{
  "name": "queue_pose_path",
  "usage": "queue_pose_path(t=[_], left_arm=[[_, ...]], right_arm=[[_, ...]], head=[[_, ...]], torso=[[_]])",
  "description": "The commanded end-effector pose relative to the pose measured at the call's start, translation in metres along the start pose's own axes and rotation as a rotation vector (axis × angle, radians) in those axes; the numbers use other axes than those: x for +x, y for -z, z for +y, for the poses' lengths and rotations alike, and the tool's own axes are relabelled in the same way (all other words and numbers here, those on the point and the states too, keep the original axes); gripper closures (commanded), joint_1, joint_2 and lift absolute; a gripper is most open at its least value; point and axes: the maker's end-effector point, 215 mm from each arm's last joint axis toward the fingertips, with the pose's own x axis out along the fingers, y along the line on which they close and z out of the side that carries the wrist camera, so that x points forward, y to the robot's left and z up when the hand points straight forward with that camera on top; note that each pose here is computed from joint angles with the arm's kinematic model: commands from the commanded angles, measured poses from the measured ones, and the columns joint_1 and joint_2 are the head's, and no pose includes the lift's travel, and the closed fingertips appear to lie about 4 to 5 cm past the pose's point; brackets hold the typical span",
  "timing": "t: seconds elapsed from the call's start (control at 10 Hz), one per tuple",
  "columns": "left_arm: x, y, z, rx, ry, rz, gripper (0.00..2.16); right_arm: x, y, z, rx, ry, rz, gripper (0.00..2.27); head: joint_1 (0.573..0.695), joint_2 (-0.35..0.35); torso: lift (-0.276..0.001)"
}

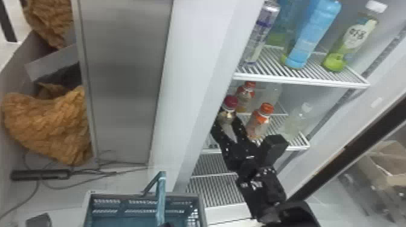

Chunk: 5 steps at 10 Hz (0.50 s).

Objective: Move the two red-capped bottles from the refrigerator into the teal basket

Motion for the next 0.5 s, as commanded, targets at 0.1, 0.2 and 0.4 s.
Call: queue_pose_path(t=[0.1,0.2,0.4], left_arm=[[-0.001,-0.001,0.001,-0.001,-0.001,-0.004,1.16],[-0.001,0.0,0.002,-0.003,-0.002,-0.004,1.16],[-0.001,-0.001,0.001,-0.001,-0.001,-0.004,1.16]], right_arm=[[-0.024,-0.009,-0.002,0.001,0.008,0.0,0.7],[-0.034,-0.007,-0.002,0.007,0.007,0.02,0.7],[-0.055,-0.008,0.002,0.001,0.003,0.077,0.7]], head=[[0.695,-0.35],[0.695,-0.35],[0.695,-0.35]], torso=[[-0.224],[-0.224],[-0.224]])
